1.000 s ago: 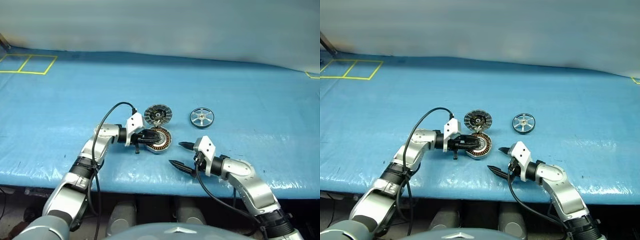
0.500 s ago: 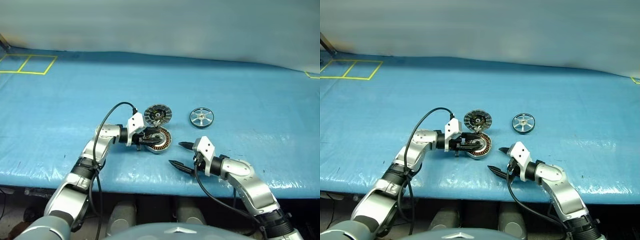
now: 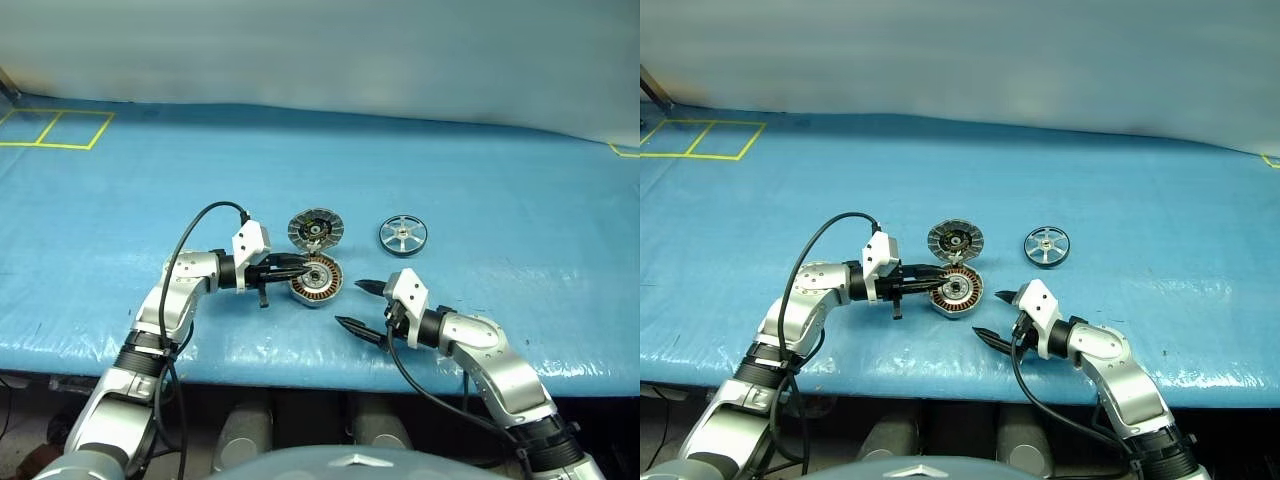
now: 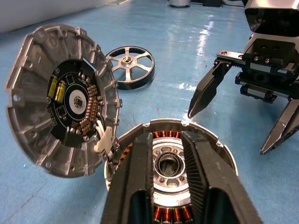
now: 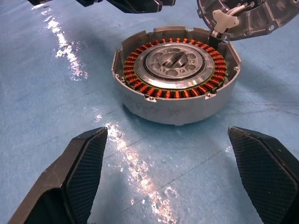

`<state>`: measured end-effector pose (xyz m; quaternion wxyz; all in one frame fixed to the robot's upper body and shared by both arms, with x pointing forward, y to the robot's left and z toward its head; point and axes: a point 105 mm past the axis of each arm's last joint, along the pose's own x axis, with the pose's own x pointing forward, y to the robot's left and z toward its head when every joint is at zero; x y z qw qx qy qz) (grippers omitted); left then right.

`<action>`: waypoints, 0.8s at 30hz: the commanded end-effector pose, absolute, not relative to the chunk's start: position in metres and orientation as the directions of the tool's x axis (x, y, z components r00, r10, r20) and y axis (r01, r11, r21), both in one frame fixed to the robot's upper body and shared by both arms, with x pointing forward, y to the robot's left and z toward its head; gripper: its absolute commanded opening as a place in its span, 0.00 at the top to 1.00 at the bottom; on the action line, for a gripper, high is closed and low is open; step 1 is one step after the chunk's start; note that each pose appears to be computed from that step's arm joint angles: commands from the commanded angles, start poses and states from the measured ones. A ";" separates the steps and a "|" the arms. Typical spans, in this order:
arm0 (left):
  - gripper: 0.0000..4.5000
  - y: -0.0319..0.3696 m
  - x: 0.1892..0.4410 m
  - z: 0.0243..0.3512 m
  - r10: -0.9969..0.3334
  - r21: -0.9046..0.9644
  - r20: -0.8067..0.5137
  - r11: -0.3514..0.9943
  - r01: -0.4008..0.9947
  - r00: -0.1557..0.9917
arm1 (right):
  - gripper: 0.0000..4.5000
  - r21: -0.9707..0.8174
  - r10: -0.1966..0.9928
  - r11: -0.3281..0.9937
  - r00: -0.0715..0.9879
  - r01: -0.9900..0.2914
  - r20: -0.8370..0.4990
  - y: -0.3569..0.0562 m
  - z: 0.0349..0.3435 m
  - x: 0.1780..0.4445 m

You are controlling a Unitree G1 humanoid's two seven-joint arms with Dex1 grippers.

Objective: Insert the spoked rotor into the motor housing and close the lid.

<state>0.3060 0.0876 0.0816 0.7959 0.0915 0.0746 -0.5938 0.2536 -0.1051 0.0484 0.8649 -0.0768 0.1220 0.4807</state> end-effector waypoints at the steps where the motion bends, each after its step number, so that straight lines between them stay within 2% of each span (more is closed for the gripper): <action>1: 1.00 0.079 0.312 0.090 -0.936 0.077 -0.194 0.282 0.956 0.292 | 0.03 -0.057 0.824 0.515 0.513 -0.855 -0.242 -0.102 0.061 0.259; 4: 1.00 0.073 0.319 0.088 -0.929 0.087 -0.198 0.300 0.950 0.312 | 0.03 -0.062 0.823 0.516 0.515 -0.854 -0.242 -0.102 0.061 0.259; 10: 1.00 0.061 0.324 0.079 -0.928 0.083 -0.246 0.267 0.960 0.279 | 0.03 -0.063 0.813 0.530 0.529 -0.845 -0.243 -0.103 0.060 0.257; 24: 1.00 0.056 0.315 0.049 -0.899 0.096 -0.387 0.184 0.978 0.207 | 0.03 -0.063 0.797 0.553 0.549 -0.831 -0.249 -0.106 0.057 0.255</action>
